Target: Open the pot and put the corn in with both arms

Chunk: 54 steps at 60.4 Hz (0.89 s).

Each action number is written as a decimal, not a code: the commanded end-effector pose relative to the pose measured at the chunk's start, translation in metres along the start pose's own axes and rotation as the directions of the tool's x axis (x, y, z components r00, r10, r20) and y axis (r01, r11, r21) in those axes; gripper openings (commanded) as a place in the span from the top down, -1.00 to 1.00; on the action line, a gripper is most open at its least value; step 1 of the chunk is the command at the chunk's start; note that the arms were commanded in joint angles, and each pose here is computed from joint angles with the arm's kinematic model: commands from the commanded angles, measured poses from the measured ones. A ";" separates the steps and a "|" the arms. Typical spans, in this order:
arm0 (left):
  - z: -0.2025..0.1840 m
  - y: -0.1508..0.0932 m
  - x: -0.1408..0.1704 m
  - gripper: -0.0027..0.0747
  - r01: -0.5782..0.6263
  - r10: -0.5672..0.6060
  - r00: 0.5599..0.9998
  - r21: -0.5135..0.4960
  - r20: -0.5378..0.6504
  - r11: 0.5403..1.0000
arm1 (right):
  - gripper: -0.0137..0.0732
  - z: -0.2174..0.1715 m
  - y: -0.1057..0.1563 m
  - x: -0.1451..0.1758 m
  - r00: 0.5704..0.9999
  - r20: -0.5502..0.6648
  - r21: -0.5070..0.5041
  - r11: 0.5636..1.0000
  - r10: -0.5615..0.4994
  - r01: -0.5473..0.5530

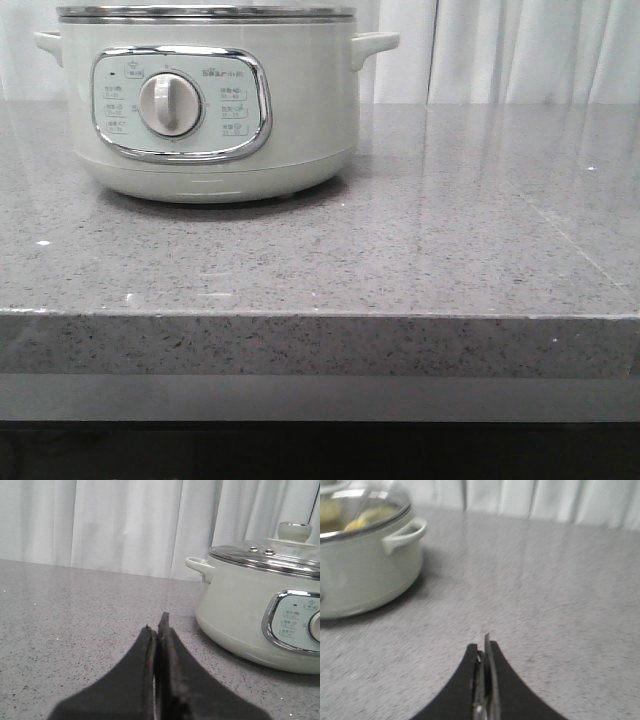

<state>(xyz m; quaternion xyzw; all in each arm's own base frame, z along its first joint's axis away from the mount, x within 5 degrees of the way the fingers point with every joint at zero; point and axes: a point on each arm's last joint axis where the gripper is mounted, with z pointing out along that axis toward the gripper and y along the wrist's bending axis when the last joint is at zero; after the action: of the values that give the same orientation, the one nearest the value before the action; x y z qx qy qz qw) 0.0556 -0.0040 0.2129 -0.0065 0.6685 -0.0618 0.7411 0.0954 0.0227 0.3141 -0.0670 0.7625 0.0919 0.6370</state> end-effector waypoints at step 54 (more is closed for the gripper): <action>-0.001 0.000 -0.004 0.98 0.019 -0.019 0.996 0.006 0.086 1.000 | 0.84 -0.028 -0.016 0.105 0.936 0.349 0.144 0.985 0.043 -0.099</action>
<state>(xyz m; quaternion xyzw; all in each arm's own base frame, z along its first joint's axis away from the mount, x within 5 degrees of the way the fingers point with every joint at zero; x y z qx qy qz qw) 0.0556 -0.0040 0.2131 -0.0066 0.6679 -0.0618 0.7417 0.0567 0.0024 0.2031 0.0322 0.6865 0.0652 0.7235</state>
